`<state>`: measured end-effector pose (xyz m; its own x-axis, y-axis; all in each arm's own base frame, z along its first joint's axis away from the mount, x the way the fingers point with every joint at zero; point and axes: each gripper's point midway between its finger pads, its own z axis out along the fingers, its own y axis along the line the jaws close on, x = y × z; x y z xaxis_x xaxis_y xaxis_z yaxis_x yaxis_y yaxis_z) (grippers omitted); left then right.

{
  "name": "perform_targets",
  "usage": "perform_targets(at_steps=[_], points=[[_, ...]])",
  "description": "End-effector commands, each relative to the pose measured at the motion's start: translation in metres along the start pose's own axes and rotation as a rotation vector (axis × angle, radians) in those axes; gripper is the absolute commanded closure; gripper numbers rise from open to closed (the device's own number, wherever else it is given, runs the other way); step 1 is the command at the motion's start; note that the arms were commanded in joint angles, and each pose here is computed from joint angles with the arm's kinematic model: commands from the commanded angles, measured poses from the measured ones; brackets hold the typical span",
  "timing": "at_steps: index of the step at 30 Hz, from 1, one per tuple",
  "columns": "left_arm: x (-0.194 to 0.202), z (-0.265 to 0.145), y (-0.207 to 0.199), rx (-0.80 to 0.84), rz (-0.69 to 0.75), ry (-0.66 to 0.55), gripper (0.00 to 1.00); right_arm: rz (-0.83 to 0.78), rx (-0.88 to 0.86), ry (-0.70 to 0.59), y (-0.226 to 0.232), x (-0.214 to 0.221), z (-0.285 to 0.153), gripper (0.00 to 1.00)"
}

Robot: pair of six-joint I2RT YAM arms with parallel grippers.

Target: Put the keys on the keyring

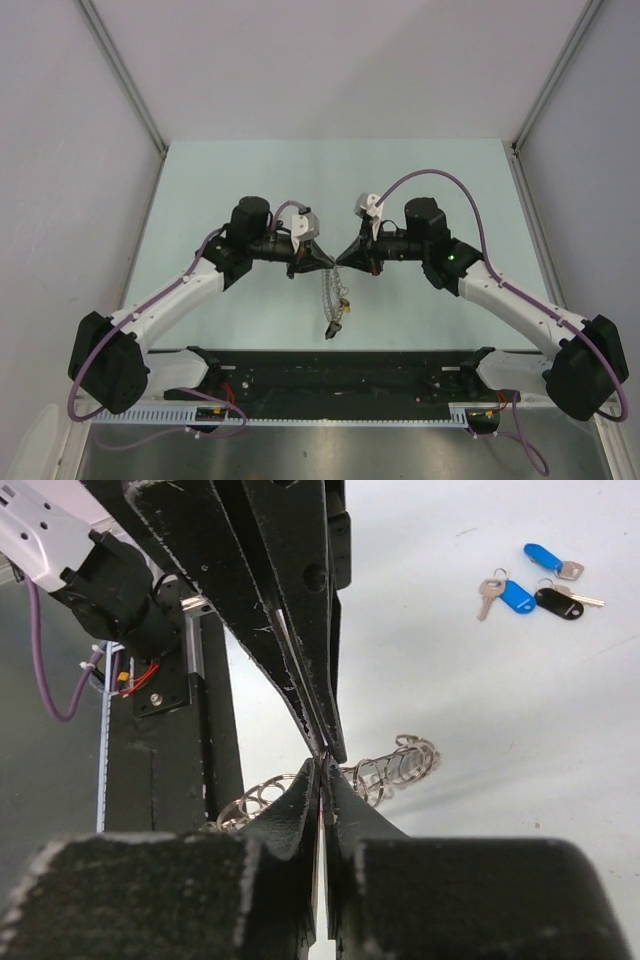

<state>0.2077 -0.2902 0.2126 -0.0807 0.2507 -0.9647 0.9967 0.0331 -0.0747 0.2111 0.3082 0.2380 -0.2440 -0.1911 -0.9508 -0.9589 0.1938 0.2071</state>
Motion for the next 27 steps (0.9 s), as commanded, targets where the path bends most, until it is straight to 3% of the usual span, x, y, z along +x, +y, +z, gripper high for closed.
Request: perform_targets(at_steps=[1, 3, 8, 11, 12, 15, 18, 22, 27], points=[[-0.019, -0.012, 0.006, -0.089, 0.066, 0.034, 1.00, -0.012, 0.123, -0.019, -0.020, -0.014, -0.005, 0.90], [-0.021, -0.021, 0.020, -0.188, 0.058, 0.081, 1.00, 0.001, 0.174, 0.000, -0.027, -0.010, -0.008, 0.74], [0.003, -0.044, 0.027, -0.339, -0.028, 0.293, 1.00, -0.002, 0.269, -0.004, -0.034, -0.008, -0.013, 0.55], [0.008, -0.050, 0.027, -0.398, -0.042, 0.379, 1.00, -0.003, 0.316, -0.026, -0.041, -0.007, -0.014, 0.34], [0.006, -0.048, 0.027, -0.402, -0.048, 0.393, 1.00, -0.017, 0.332, -0.018, -0.045, -0.004, -0.013, 0.22], [0.016, -0.054, 0.032, -0.472, -0.113, 0.475, 1.00, -0.106, 0.371, 0.028, -0.045, 0.003, -0.007, 0.10], [0.020, -0.064, 0.038, -0.553, -0.165, 0.542, 1.00, -0.040, 0.344, 0.003, -0.042, 0.002, -0.006, 0.07], [0.025, -0.076, 0.044, -0.649, -0.211, 0.623, 1.00, -0.022, 0.185, -0.160, -0.032, -0.015, 0.000, 0.11], [0.031, -0.072, 0.041, -0.652, -0.242, 0.681, 1.00, 0.014, 0.116, -0.165, -0.033, 0.001, 0.013, 0.15]])
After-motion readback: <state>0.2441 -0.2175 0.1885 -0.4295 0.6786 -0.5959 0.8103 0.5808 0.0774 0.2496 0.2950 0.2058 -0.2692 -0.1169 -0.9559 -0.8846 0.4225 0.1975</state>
